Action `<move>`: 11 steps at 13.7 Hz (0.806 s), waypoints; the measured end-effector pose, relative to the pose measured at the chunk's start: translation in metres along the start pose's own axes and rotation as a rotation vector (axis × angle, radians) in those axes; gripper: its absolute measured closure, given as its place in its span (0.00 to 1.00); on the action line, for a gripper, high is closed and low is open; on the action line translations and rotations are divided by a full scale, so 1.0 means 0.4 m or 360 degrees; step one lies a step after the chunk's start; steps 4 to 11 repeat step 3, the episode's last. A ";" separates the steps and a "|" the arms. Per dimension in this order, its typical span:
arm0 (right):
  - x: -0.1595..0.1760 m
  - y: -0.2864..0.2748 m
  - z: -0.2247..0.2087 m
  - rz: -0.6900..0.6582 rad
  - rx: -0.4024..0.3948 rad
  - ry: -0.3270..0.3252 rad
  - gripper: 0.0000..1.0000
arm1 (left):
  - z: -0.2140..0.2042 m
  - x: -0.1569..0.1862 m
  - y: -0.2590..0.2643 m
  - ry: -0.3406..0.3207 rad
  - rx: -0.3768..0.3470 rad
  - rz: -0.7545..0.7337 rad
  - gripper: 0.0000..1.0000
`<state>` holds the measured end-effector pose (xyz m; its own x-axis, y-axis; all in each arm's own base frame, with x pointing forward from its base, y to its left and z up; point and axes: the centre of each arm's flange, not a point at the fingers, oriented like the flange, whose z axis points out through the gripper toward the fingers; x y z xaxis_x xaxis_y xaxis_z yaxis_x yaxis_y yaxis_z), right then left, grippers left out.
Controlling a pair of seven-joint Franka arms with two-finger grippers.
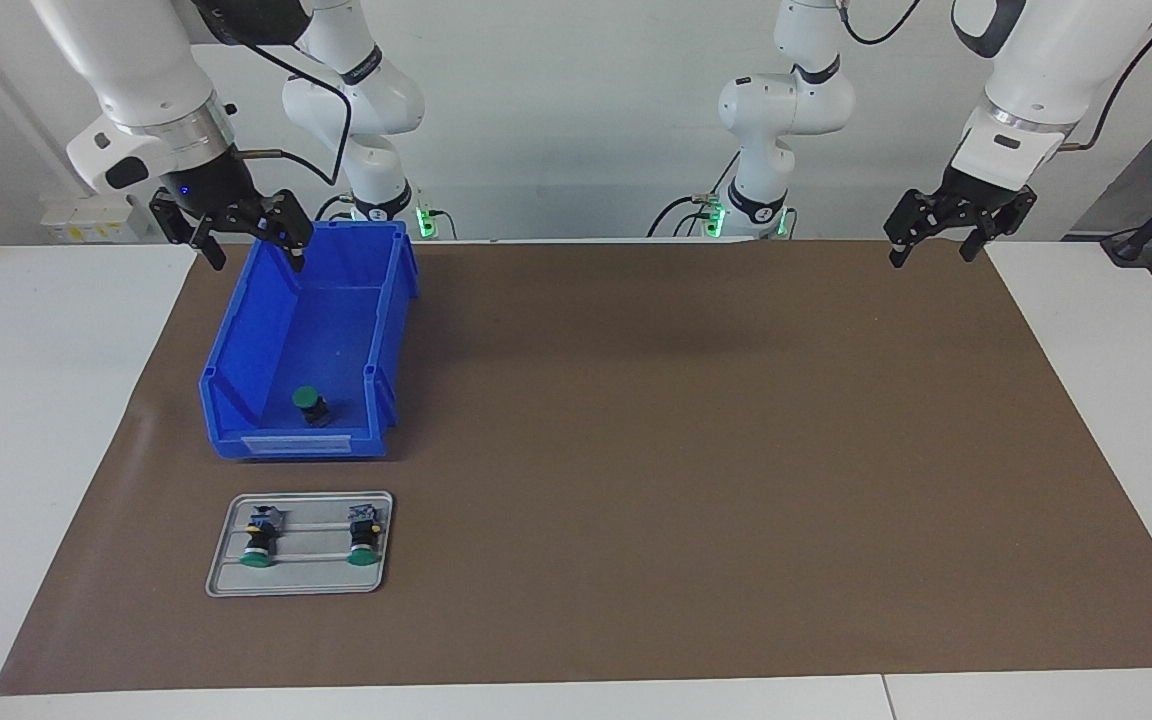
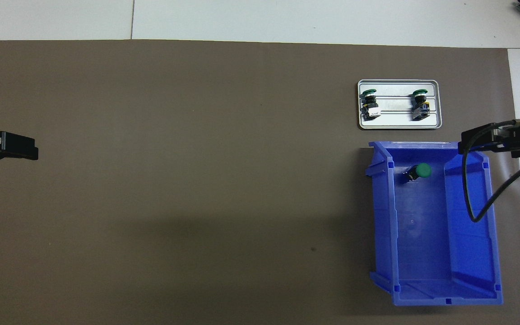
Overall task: Place and press button with both arms
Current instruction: 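Lift the open right gripper up out of the blue bin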
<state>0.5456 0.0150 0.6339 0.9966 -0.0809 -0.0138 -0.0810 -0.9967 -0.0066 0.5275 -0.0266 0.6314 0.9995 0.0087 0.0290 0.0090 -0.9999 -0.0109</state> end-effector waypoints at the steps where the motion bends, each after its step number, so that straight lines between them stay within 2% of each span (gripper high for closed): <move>1: -0.001 0.000 0.003 0.0000 -0.0001 -0.0004 0.00 | 0.000 0.000 0.000 0.0000 0.0000 0.0000 0.00; 11: -0.003 0.000 0.007 0.0000 -0.0002 -0.0010 0.00 | 0.000 0.000 0.000 0.0000 0.0000 0.0000 0.00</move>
